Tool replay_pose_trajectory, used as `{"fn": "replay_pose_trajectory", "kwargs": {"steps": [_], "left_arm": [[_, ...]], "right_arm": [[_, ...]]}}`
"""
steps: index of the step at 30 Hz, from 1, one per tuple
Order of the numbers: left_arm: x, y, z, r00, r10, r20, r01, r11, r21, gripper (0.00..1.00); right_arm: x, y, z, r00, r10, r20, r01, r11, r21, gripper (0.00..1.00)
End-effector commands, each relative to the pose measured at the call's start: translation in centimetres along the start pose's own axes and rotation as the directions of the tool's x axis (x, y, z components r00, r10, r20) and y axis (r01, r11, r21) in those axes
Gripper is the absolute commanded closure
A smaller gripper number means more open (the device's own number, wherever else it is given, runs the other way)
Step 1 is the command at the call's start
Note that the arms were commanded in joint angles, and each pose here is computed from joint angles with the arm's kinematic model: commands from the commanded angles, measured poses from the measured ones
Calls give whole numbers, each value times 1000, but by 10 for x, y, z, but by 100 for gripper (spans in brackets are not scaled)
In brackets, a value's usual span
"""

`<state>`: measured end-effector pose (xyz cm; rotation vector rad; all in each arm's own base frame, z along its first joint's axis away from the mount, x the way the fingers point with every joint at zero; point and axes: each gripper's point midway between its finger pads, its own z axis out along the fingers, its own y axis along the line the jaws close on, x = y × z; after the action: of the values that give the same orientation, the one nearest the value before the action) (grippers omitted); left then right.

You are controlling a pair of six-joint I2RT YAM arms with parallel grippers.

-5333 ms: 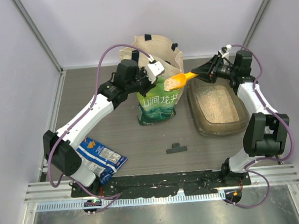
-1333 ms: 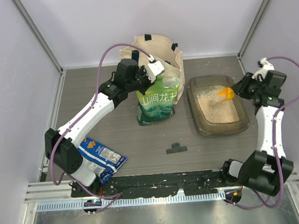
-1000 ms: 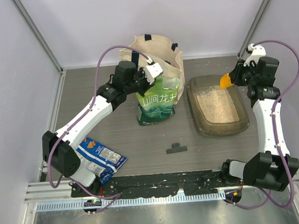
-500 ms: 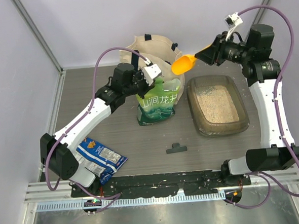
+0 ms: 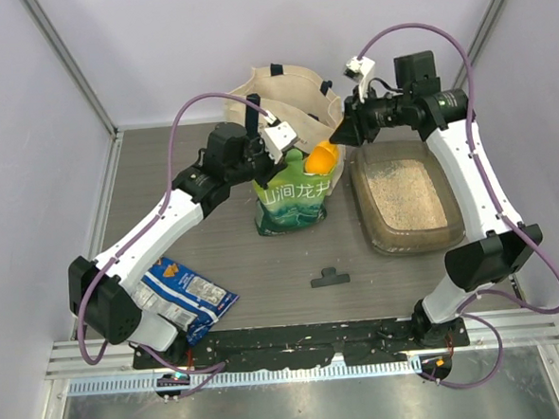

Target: Fill the litter box with clean litter

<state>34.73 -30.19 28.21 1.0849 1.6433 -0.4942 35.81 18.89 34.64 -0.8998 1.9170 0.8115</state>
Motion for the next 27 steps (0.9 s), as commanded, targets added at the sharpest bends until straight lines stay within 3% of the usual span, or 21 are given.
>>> {"fn": "replay_pose_trajectory", "kwargs": {"steps": [1, 5, 7, 12, 14, 16, 20, 27], "left_arm": [[-88, 22, -36, 959, 96, 265, -68, 991, -114, 100], [-93, 23, -38, 957, 83, 278, -53, 992, -116, 100], [-95, 24, -37, 957, 45, 287, -12, 993, -116, 100], [-105, 25, -39, 949, -16, 316, 52, 993, -109, 100], [-108, 25, -39, 946, -16, 323, 53, 993, -107, 100], [-111, 26, -41, 944, -14, 331, 53, 993, -110, 100], [-116, 26, -44, 939, -20, 344, 61, 992, -109, 100], [-119, 21, -44, 928, -89, 361, 124, 989, -76, 100]], "right_arm": [[-12, 3, -3, 976, -214, -31, 215, 975, 48, 99], [-9, -2, 8, 952, -294, -88, 303, 946, 116, 99], [-9, -16, 14, 958, -270, -100, 287, 927, 243, 99], [10, -19, 33, 990, -89, -106, 121, 927, 355, 99], [18, -25, 34, 994, -27, -107, 73, 892, 446, 99], [11, -35, 26, 999, 42, -22, -23, 830, 557, 99], [13, -32, 32, 997, 69, 17, -65, 800, 596, 99], [54, -32, 61, 986, 141, -94, -54, 788, 613, 99]]}}
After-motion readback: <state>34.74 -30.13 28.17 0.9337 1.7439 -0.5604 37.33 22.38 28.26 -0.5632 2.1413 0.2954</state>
